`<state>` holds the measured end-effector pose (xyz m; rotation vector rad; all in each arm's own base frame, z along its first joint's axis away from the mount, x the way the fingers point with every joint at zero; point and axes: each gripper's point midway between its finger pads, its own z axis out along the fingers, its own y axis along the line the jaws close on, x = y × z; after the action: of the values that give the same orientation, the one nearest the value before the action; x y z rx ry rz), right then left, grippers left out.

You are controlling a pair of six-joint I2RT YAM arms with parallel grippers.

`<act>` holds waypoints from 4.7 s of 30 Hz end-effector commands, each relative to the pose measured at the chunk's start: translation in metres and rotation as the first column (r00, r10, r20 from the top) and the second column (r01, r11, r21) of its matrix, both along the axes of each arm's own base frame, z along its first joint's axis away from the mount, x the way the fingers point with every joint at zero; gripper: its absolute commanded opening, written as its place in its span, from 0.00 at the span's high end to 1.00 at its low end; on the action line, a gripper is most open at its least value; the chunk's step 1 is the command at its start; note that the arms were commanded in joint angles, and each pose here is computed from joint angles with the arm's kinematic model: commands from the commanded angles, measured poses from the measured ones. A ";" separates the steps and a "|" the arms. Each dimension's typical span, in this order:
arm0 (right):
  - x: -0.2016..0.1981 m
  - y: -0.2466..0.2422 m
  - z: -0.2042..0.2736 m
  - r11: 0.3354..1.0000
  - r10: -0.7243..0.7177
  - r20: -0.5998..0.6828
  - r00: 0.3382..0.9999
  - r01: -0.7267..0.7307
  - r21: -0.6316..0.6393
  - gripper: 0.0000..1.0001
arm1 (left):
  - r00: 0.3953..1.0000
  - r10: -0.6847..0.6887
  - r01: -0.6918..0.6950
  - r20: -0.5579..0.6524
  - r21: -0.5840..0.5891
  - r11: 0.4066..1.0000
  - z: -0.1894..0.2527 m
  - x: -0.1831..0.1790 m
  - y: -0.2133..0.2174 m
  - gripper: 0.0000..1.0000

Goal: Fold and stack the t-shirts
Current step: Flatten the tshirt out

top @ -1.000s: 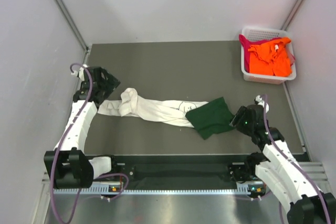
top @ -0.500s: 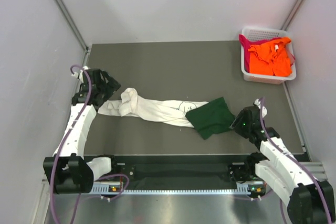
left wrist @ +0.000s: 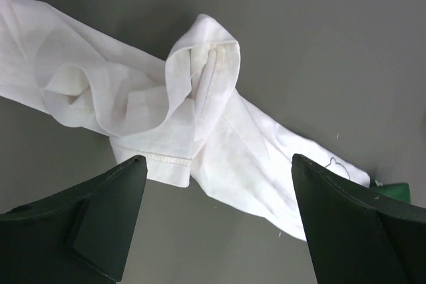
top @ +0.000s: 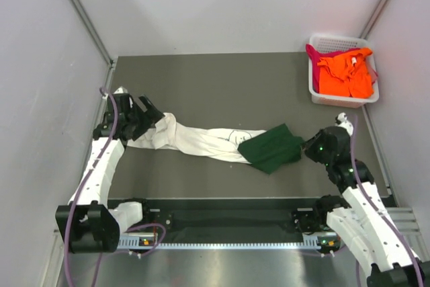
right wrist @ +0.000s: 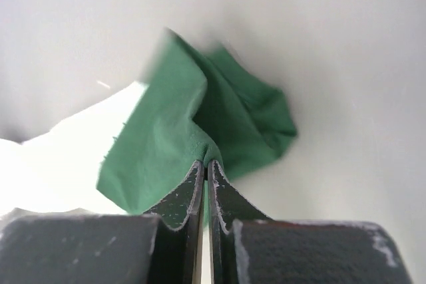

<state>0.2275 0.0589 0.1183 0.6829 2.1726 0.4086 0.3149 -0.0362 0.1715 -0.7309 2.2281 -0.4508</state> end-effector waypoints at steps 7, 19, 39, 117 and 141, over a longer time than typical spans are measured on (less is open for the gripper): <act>-0.016 -0.045 0.094 0.980 -0.169 0.199 0.965 0.187 -0.072 1.00 | 0.995 -0.097 0.097 -0.024 -0.007 0.995 -0.018 -0.007 -0.025 0.09; -0.036 -0.056 0.117 0.974 -0.176 0.275 0.945 0.208 -0.089 1.00 | 0.975 -0.194 0.211 -0.110 0.179 0.961 -0.029 0.002 -0.053 0.14; -0.024 -0.039 0.085 0.989 -0.087 0.242 0.966 0.113 -0.094 1.00 | 0.915 -0.260 0.379 -0.307 0.440 0.814 -0.052 0.089 -0.112 0.21; -0.026 -0.051 0.062 0.974 -0.203 0.207 0.957 0.220 -0.062 1.00 | 0.987 0.159 -0.159 0.019 0.224 0.961 -0.036 -0.056 0.021 0.44; -0.021 -0.044 0.063 0.980 -0.187 0.208 0.960 0.198 -0.034 1.00 | 0.972 0.166 -0.147 -0.164 0.121 0.982 -0.085 -0.070 0.001 0.52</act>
<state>0.2022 0.0147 0.1747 0.7624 1.9244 0.2783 0.2397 -0.0302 0.0894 -0.8744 2.3179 -0.1536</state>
